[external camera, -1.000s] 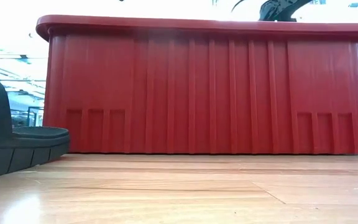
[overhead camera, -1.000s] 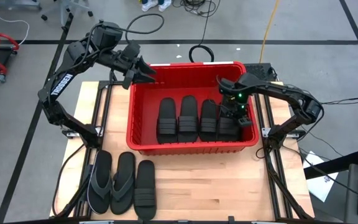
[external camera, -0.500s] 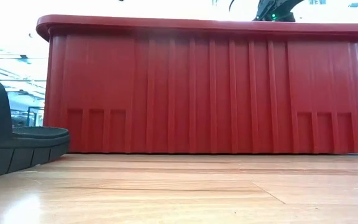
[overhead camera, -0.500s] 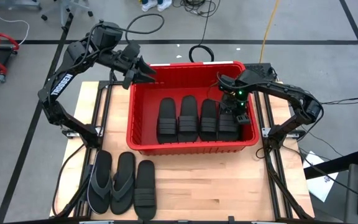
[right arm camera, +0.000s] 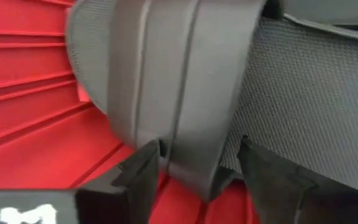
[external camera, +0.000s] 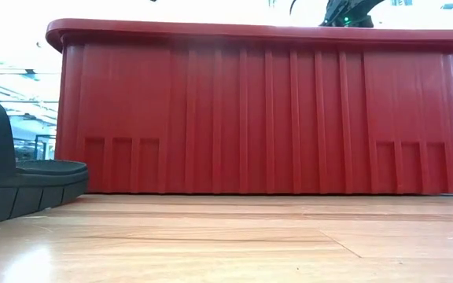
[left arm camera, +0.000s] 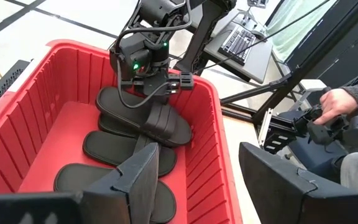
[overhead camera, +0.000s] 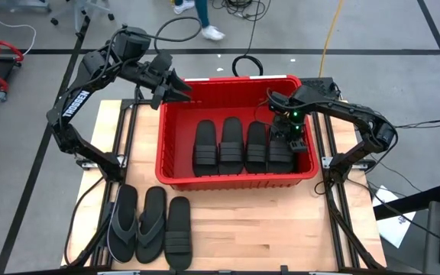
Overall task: Pick and place slides into bin
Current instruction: Put the black slide into the red bin
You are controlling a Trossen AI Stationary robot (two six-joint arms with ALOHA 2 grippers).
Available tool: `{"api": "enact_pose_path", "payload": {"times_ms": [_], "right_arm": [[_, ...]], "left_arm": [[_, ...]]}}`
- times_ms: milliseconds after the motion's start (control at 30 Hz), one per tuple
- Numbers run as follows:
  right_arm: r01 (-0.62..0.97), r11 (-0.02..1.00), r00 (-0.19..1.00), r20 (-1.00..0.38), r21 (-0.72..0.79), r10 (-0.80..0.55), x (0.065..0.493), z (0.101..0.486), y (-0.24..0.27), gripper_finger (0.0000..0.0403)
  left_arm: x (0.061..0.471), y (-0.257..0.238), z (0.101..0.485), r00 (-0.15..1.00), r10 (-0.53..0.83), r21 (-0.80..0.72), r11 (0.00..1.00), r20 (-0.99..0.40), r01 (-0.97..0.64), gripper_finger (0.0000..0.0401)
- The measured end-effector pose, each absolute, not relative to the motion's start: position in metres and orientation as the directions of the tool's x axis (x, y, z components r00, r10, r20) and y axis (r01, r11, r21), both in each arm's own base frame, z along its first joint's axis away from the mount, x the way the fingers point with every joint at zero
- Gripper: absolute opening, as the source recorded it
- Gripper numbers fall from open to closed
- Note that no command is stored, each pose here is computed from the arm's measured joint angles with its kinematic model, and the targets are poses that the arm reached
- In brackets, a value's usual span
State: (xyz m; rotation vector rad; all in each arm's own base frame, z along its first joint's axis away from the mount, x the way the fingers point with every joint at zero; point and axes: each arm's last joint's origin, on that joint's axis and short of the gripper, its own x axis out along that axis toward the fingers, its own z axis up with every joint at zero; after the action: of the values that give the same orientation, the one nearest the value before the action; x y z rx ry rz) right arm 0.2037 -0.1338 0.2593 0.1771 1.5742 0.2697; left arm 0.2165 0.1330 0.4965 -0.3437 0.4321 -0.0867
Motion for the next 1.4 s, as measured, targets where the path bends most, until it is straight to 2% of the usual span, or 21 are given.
{"api": "enact_pose_path", "payload": {"times_ms": [267, 633, 867, 1000, 1133, 1200, 1300, 1400], "right_arm": [[-0.040, 0.969, -0.026, -0.970, 0.242, 0.241, 0.205, 0.262, -0.136, 0.0240], [-0.039, 0.984, 0.057, -0.983, 0.174, 0.176, 0.212, 0.299, -0.141, 0.0229], [-0.066, 0.985, 0.081, -0.983, 0.157, 0.162, 0.215, 0.303, -0.141, 0.0220], [-0.108, 0.993, 0.213, -0.974, 0.055, 0.078, 0.232, 0.304, -0.144, 0.0178], [-0.074, 0.996, 0.405, -0.914, -0.054, -0.020, 0.251, 0.310, -0.153, 0.0082], [-0.093, 0.995, 0.487, -0.873, -0.029, 0.020, 0.257, 0.312, -0.155, 0.0026], [-0.132, 0.990, 0.524, -0.845, 0.041, 0.105, 0.261, 0.309, -0.154, 0.0013], [-0.152, 0.979, 0.472, -0.861, 0.134, 0.191, 0.261, 0.294, -0.151, 0.0006]], "left_arm": [[0.217, 0.132, 0.497, 0.905, -0.177, -0.360, 0.933, -0.387, 0.029, 0.0218], [0.217, 0.132, 0.497, 0.905, -0.178, -0.357, 0.934, -0.387, 0.031, 0.0218], [0.216, 0.132, 0.497, 0.905, -0.178, -0.356, 0.934, -0.387, 0.031, 0.0218], [0.216, 0.132, 0.497, 0.905, -0.177, -0.348, 0.937, -0.387, 0.035, 0.0218], [0.216, 0.133, 0.497, 0.905, -0.170, -0.333, 0.942, -0.389, 0.034, 0.0218], [0.217, 0.133, 0.497, 0.905, -0.170, -0.333, 0.942, -0.389, 0.034, 0.0218], [0.217, 0.133, 0.497, 0.905, -0.170, -0.336, 0.941, -0.389, 0.032, 0.0218], [0.217, 0.133, 0.497, 0.905, -0.165, -0.347, 0.938, -0.391, 0.021, 0.0218]]}}
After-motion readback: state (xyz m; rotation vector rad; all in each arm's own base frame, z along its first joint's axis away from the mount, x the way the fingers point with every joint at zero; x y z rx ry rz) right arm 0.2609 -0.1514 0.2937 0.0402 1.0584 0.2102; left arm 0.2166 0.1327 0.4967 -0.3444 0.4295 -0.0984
